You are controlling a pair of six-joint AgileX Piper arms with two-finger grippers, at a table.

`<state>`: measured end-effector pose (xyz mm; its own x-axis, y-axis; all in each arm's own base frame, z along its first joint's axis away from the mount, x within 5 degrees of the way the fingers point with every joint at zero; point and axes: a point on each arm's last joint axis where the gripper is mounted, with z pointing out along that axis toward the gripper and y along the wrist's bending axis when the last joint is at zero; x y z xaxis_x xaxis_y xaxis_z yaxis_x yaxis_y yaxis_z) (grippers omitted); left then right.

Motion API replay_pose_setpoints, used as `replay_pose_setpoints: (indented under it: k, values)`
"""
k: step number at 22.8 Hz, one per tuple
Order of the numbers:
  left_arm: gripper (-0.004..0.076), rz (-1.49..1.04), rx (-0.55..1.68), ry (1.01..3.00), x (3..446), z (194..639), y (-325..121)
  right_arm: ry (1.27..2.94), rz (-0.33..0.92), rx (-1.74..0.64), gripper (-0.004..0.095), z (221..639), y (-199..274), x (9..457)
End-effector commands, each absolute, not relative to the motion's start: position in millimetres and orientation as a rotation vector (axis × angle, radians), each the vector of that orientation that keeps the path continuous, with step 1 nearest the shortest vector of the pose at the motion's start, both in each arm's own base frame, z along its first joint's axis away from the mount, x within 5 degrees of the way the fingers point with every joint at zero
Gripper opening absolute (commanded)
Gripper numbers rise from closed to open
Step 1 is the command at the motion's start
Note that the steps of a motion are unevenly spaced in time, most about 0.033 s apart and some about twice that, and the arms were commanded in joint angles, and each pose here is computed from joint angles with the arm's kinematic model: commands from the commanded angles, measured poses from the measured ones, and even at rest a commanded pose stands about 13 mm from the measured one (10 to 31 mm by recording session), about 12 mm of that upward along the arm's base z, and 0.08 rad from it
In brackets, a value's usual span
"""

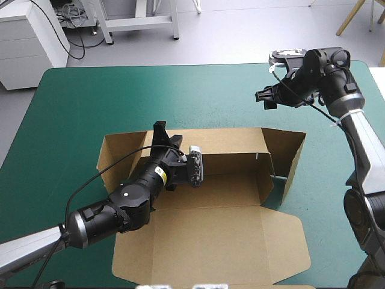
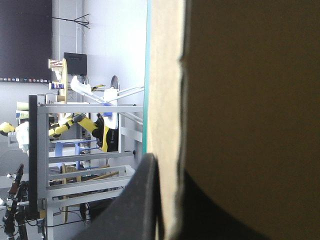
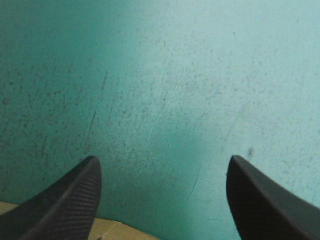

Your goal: Fold the box

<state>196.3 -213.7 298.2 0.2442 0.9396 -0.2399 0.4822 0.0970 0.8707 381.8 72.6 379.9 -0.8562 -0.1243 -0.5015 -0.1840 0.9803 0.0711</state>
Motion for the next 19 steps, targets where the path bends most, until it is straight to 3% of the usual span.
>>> replay_pose_setpoints:
  k: [1, 11, 19]
  values:
    - [-0.0010, 0.584, 1.475, 1.504, 194.9, 296.6, -205.8, 2.554, 0.163, -0.204, 0.0648, 394.0, 68.5, 371.1]
    - [-0.0010, 0.622, 1.456, 1.533, 195.9, 296.5, -202.1, 2.633, 0.145, -0.292, 0.0648, 379.3, 59.9, 316.0]
    - [-0.0010, 0.626, 1.439, 1.551, 196.2, 296.5, -200.9, 2.457, 0.170, -0.336, 0.0648, 356.2, 52.7, 257.7]
